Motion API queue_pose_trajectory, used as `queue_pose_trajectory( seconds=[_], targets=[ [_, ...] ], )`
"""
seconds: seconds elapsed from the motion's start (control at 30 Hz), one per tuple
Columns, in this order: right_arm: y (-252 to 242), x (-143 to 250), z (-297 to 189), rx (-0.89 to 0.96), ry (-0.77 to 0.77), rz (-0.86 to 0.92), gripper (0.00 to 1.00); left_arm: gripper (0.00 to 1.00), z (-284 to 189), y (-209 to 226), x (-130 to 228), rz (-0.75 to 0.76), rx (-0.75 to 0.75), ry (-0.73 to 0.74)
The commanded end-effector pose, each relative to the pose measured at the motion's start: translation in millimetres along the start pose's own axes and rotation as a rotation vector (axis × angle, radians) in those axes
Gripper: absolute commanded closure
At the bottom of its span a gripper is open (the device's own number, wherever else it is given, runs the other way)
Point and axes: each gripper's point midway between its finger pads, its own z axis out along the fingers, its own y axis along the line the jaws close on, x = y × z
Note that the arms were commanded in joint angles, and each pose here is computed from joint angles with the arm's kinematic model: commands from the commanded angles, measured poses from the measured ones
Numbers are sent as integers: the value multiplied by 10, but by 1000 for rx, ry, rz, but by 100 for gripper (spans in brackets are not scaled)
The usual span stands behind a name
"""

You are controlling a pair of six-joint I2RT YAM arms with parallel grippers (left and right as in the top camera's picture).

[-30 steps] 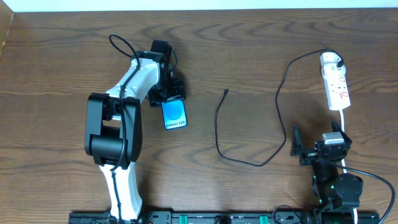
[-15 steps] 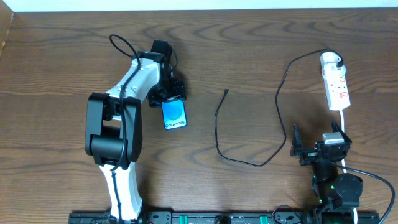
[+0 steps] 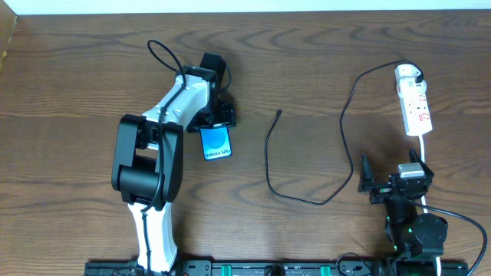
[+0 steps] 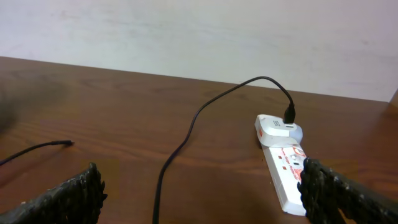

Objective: Plug charger to phone and switch on socket

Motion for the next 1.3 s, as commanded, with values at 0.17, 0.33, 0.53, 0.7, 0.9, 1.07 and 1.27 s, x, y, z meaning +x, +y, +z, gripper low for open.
queue_pose_trajectory(
  seconds=[0.17,0.33,0.53,0.7,0.9,1.07,1.27],
  targets=[
    [1,9,0,1,1,11,1,17,290,84,198,-29,-51,96],
    [1,9,0,1,1,11,1,17,290,83,197,-30,-50,95],
    [1,9,0,1,1,11,1,17,291,79,186,-32,-49,91],
    [1,9,0,1,1,11,1,17,292,70,185,-38,-48,89],
    [1,9,0,1,1,11,1,17,288,83,218,-38,-54,102],
    [1,9,0,1,1,11,1,17,287,86,224,-38,-55,105],
    [1,9,0,1,1,11,1,17,287,86,225,-38,-55,105]
  ],
)
